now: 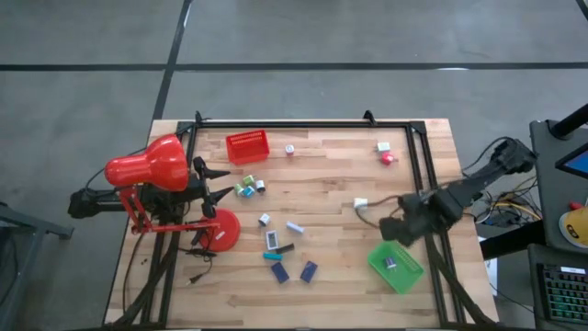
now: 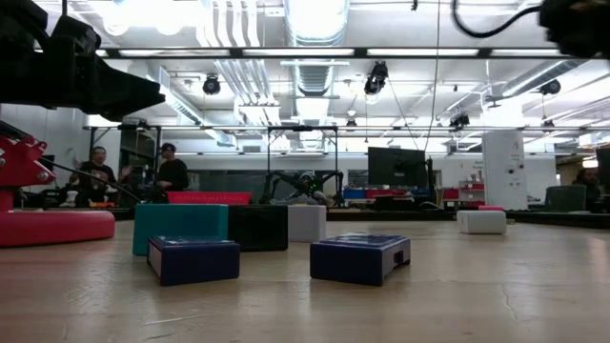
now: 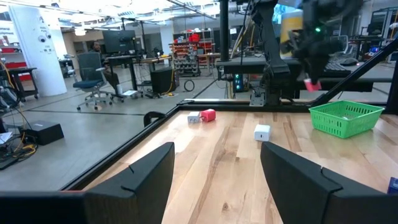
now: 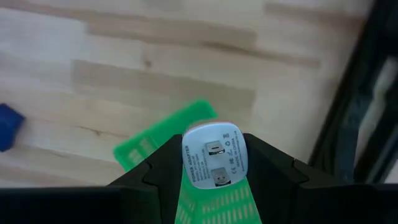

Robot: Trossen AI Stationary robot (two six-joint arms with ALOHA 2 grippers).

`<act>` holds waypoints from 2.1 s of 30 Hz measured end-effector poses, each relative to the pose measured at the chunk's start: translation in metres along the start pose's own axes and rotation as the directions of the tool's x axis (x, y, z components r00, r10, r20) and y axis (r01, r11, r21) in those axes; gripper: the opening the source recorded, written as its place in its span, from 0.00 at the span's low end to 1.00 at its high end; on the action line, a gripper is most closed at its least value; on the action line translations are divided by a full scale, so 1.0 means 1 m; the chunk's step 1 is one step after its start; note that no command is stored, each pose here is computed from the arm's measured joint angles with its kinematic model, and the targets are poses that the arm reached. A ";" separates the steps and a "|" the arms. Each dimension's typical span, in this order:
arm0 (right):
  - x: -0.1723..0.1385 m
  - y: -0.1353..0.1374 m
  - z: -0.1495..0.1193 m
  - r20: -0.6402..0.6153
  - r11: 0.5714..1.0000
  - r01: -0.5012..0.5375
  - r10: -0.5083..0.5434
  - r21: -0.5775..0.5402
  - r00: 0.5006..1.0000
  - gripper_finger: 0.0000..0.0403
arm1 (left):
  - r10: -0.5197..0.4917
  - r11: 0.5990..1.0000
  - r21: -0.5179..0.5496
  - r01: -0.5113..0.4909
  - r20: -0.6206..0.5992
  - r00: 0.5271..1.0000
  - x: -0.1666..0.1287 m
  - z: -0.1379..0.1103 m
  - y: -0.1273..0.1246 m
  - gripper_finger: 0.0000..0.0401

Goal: Pick & Place Office items
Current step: Put the right pink white charger adapter into the green bin

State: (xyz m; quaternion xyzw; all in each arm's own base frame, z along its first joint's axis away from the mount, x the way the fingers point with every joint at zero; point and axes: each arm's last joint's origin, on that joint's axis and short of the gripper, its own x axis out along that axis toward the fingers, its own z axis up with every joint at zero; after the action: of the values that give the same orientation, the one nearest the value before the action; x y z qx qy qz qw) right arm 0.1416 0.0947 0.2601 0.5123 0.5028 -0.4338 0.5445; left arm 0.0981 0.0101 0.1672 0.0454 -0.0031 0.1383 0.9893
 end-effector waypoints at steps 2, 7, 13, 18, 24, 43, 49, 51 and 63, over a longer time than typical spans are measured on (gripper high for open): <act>0.005 -0.002 -0.013 0.005 0.999 0.025 -0.025 0.020 1.000 0.37 | 0.000 1.000 0.000 0.000 0.000 1.000 0.000 0.000 0.000 0.61; 0.019 0.001 -0.040 -0.008 0.999 0.024 -0.024 0.022 1.000 0.37 | 0.000 1.000 0.000 0.000 0.000 1.000 0.000 0.000 0.000 0.61; 0.029 0.009 -0.065 -0.014 0.999 0.043 -0.043 0.028 0.999 0.37 | 0.000 1.000 0.000 0.000 0.000 1.000 0.000 0.000 0.000 0.61; 0.036 0.015 -0.084 -0.030 0.992 0.113 -0.111 0.053 0.993 0.37 | -0.001 1.000 0.000 0.001 0.000 1.000 0.000 0.000 0.000 0.61; 0.049 0.025 -0.099 -0.011 0.976 0.212 -0.211 0.052 0.977 0.37 | 0.000 1.000 0.000 0.000 0.000 1.000 0.000 0.000 0.000 0.61; 0.091 0.030 -0.108 0.036 0.959 0.278 -0.280 0.053 0.959 0.37 | 0.000 1.000 0.000 0.000 0.000 1.000 0.000 0.000 0.000 0.61; 0.099 0.027 -0.107 0.024 0.964 0.265 -0.265 0.026 0.964 0.37 | 0.000 1.000 0.000 0.000 0.000 1.000 0.000 0.000 0.000 0.61; 0.102 0.026 -0.107 0.018 0.966 0.257 -0.257 0.011 0.966 0.37 | 0.000 1.000 0.000 0.000 0.000 1.000 0.000 0.000 0.000 0.61; 0.104 0.025 -0.107 0.015 0.967 0.250 -0.250 -0.037 0.968 0.39 | 0.000 1.000 0.000 0.000 0.000 1.000 0.000 0.000 0.000 0.61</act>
State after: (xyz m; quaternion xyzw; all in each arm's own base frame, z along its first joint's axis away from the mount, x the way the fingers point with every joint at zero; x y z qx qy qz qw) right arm 0.1678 0.2082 0.1637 0.4318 0.5688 -0.4918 0.4981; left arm 0.0981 0.0101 0.1672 0.0453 -0.0031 0.1381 0.9894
